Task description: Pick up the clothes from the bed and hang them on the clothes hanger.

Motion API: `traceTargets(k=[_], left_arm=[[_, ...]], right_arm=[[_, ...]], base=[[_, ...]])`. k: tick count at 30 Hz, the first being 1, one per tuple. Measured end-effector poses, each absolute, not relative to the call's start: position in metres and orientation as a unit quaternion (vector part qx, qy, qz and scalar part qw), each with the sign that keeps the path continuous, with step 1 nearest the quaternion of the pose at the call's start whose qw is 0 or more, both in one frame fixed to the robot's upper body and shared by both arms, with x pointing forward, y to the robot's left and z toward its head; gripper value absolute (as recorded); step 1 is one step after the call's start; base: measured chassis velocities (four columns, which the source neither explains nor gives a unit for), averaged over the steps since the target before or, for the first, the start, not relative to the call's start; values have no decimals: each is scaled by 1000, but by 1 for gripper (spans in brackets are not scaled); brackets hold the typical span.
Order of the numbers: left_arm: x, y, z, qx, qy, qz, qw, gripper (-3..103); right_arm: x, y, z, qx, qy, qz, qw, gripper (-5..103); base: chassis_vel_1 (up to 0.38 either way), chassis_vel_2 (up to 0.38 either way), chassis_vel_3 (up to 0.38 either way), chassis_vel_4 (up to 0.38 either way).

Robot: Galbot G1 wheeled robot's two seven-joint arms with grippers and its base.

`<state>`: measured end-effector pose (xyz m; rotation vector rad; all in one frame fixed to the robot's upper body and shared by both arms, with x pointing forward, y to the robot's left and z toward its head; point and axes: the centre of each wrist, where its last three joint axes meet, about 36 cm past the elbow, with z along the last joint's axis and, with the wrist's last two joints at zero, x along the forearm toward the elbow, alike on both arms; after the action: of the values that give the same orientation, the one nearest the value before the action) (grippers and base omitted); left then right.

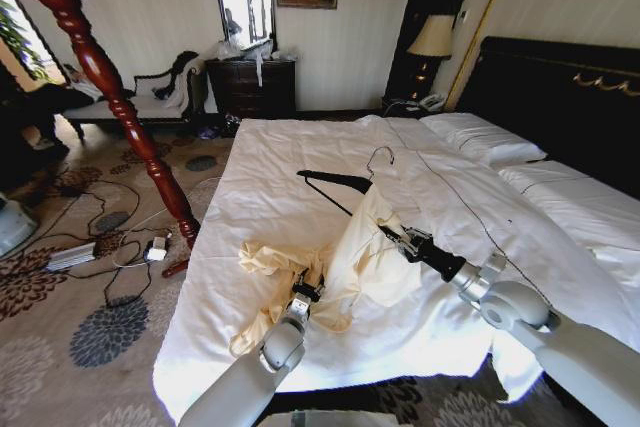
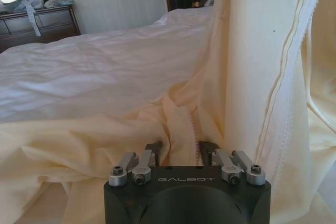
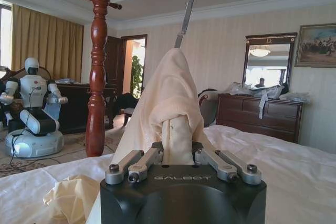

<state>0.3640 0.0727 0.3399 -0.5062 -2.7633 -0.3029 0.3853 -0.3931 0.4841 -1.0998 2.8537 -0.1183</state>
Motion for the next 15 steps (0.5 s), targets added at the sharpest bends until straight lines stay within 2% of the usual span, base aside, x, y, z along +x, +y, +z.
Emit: traceTargets(k=[1, 3, 6, 9, 10, 12, 15], left_arm=[[364, 73, 340, -177, -966, -105, 156, 42], [366, 73, 342, -177, -967, -100, 152, 30], [366, 73, 343, -177, -968, -97, 151, 25], [368, 78, 352, -175, -971, -82, 142, 9], [368, 78, 352, -175, -971, -82, 142, 9], [369, 87, 359, -173, -973, -75, 134, 2], [370, 96, 368, -172, -975, -66, 125, 0]], right_arm=[[385, -393, 484, -359, 932, -39, 41, 20], [385, -393, 484, -359, 932, -39, 41, 20], [385, -393, 484, -359, 932, -39, 41, 20], [385, -394, 484, -358, 932, -39, 40, 20], [385, -394, 484, -358, 932, -39, 40, 20], [386, -395, 484, -357, 932, -40, 40, 20], [386, -397, 483, -354, 934, -41, 39, 20]], base=[[0, 0, 0, 0], [0, 0, 0, 0], [0, 0, 0, 0], [0, 0, 0, 0], [0, 0, 0, 0], [0, 0, 0, 0], [0, 0, 0, 0]])
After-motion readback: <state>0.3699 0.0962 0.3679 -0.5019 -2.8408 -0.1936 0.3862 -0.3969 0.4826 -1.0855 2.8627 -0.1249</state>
